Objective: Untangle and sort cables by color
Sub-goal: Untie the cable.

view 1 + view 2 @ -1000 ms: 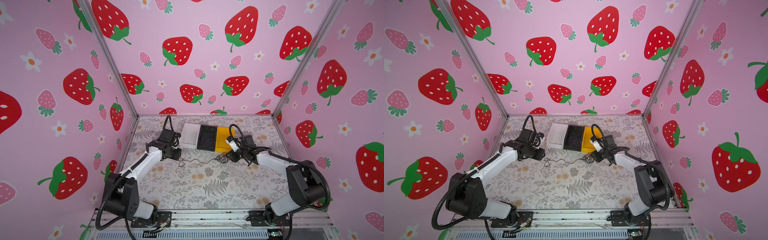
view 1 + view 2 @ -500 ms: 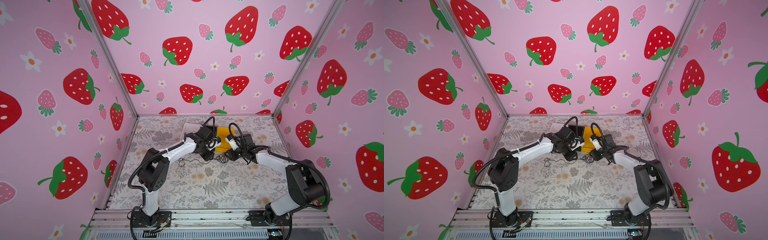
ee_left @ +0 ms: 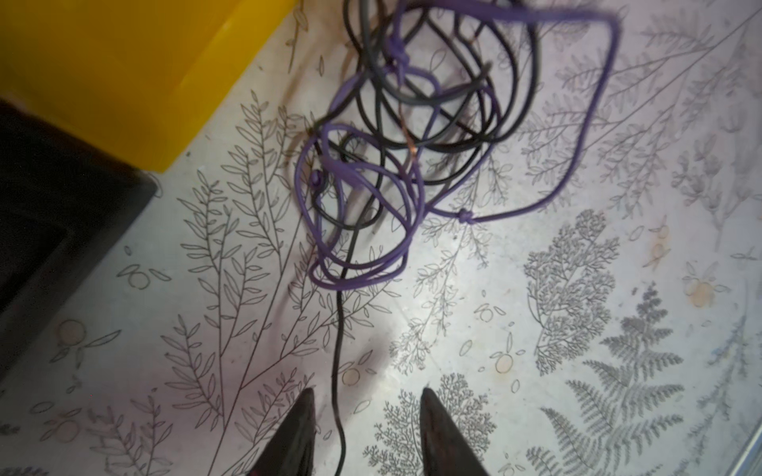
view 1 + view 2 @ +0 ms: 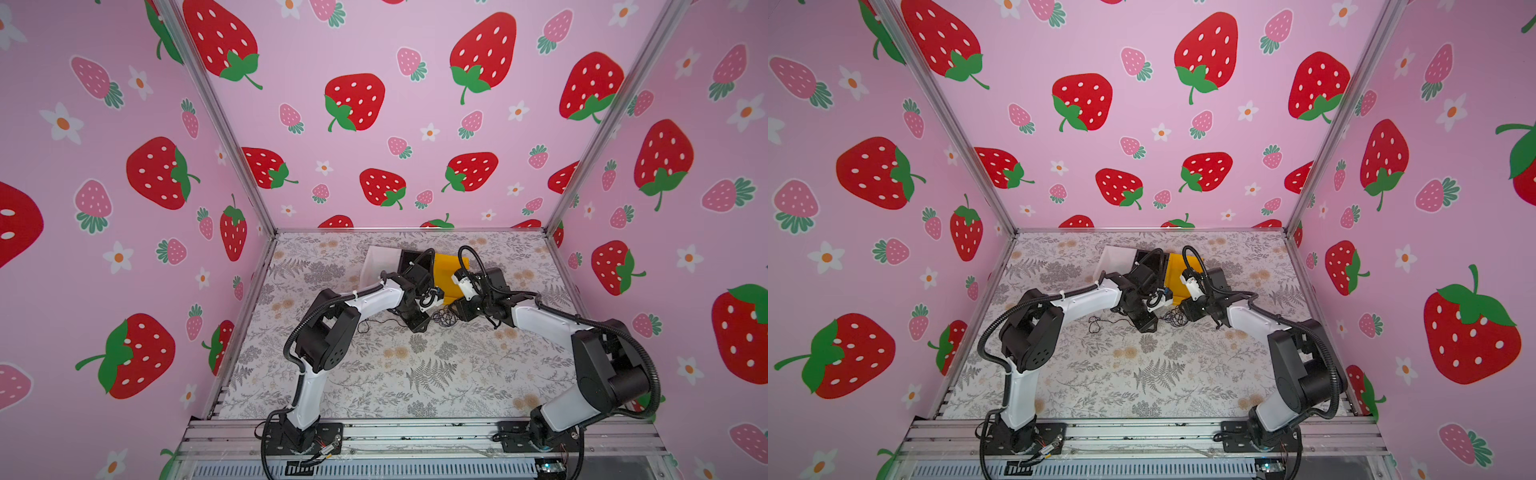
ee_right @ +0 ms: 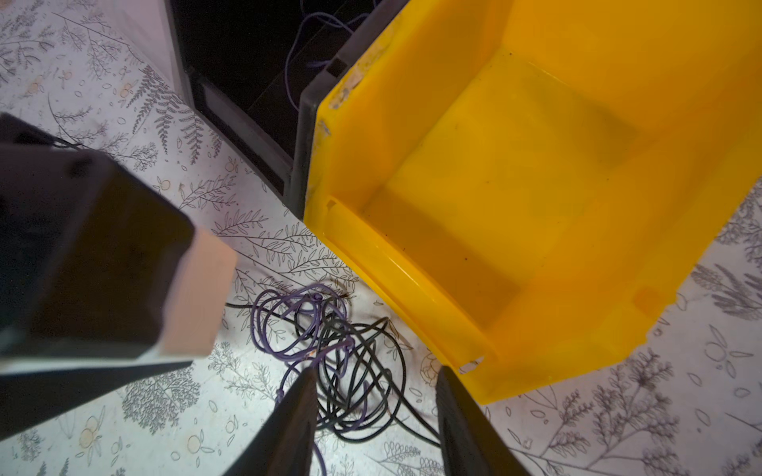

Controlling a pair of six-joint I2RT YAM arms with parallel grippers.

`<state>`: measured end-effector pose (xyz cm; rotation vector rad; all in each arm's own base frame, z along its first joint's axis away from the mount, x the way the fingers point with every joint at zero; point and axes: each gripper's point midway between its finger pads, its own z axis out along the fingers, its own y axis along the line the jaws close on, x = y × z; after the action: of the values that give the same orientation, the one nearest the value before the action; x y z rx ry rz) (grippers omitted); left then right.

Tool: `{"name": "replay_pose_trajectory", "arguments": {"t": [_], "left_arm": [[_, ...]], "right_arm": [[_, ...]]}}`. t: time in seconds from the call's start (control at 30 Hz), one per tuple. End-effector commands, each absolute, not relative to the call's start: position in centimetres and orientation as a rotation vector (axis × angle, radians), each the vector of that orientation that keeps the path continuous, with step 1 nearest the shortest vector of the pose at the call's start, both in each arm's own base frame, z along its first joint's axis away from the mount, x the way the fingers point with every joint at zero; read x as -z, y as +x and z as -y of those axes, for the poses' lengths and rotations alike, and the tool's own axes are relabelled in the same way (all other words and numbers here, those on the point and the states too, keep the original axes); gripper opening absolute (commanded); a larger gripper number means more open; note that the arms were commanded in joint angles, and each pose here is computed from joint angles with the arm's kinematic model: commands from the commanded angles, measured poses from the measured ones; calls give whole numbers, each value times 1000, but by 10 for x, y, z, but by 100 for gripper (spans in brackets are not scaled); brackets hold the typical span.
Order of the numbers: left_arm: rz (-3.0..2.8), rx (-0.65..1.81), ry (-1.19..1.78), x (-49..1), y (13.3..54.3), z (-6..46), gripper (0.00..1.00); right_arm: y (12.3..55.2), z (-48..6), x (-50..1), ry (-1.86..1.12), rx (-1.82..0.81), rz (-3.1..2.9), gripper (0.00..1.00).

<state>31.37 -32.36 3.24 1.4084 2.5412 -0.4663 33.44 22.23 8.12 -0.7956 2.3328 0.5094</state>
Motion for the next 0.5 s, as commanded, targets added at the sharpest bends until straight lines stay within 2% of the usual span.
{"name": "replay_pose_trajectory", "arguments": {"t": [0.0, 0.07, 0.23, 0.37, 0.47], "left_arm": [[-2486, 423, 1395, -34, 330, 332, 40], [-2465, 414, 1386, -34, 334, 334, 36], [-2464, 407, 1411, -28, 334, 334, 12], [-2422, 417, 1413, -38, 329, 333, 1], [-2389, 421, 1415, -47, 326, 332, 0]], "right_arm": [[333, -220, -87, -774, -512, -2330, 48], [332, -220, -86, -772, -518, -2332, 48], [330, -224, -83, -767, -556, -2343, 48], [327, -235, -86, -773, -640, -2323, 50], [324, -241, -78, -784, -675, -2343, 51]]}}
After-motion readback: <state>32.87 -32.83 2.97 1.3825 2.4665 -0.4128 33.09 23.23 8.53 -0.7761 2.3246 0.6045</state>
